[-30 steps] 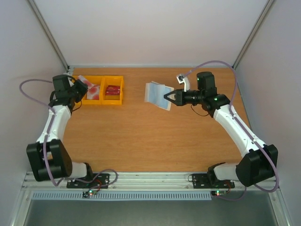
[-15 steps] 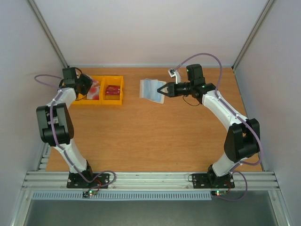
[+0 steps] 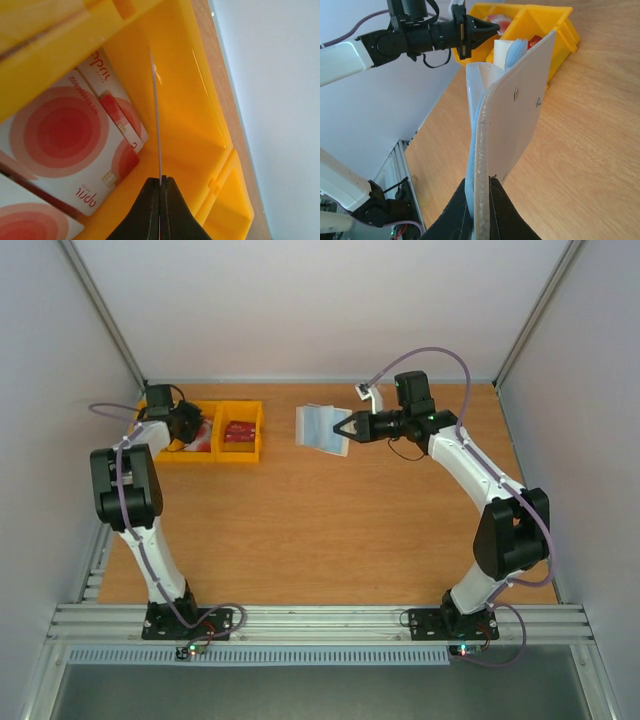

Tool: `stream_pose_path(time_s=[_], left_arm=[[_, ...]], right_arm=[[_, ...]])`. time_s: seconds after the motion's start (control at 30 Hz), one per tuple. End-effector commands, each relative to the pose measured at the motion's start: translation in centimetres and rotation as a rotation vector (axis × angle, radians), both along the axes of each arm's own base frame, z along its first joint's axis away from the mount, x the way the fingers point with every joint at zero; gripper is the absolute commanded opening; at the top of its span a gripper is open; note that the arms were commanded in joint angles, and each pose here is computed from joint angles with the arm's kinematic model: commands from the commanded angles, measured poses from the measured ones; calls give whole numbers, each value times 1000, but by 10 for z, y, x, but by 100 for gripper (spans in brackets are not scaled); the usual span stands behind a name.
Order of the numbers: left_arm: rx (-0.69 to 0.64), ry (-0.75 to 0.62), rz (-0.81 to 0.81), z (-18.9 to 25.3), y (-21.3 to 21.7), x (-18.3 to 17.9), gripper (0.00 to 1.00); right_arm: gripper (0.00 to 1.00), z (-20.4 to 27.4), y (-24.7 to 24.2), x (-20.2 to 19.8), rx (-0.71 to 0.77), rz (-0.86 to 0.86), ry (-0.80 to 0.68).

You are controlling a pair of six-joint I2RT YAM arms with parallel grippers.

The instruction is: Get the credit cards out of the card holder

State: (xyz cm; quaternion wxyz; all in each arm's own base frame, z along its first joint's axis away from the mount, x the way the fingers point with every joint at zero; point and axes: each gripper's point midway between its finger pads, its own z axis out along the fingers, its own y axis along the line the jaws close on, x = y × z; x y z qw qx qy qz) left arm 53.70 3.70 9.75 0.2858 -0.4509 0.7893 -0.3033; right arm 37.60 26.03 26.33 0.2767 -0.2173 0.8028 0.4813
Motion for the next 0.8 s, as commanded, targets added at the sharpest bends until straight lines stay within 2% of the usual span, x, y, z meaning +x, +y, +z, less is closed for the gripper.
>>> stream_pose_path(time_s=[0.0, 0.03, 0.07, 0.17, 0.23, 0.47, 0.57, 0.67, 0.77], left_arm=[[-9, 4, 23, -2, -9, 14, 0], [1, 30, 37, -8, -6, 10, 1], [11, 52, 45, -13, -4, 7, 9], [17, 74, 57, -18, -1, 0, 50], [23, 57, 59, -10, -1, -2, 62], [27, 8, 29, 22, -5, -8, 82], [54, -77, -17, 49, -9, -10, 99], [90, -137, -32, 70, -7, -18, 99], [112, -166, -33, 83, -3, -32, 99]], right_arm=[[1, 7, 0, 3, -4, 16, -33], [1, 6, -1, 3, -7, 15, -33], [1, 5, -1, 3, -10, 15, -32], [1, 6, 0, 4, -11, 19, -29], [1, 6, 2, 5, -2, 25, -17], [1, -1, 5, -3, -32, 41, 22], [1, 18, 12, -23, 44, 141, 7], [1, 40, 16, -48, 117, 248, -9], [1, 47, 13, -58, 114, 260, -20]])
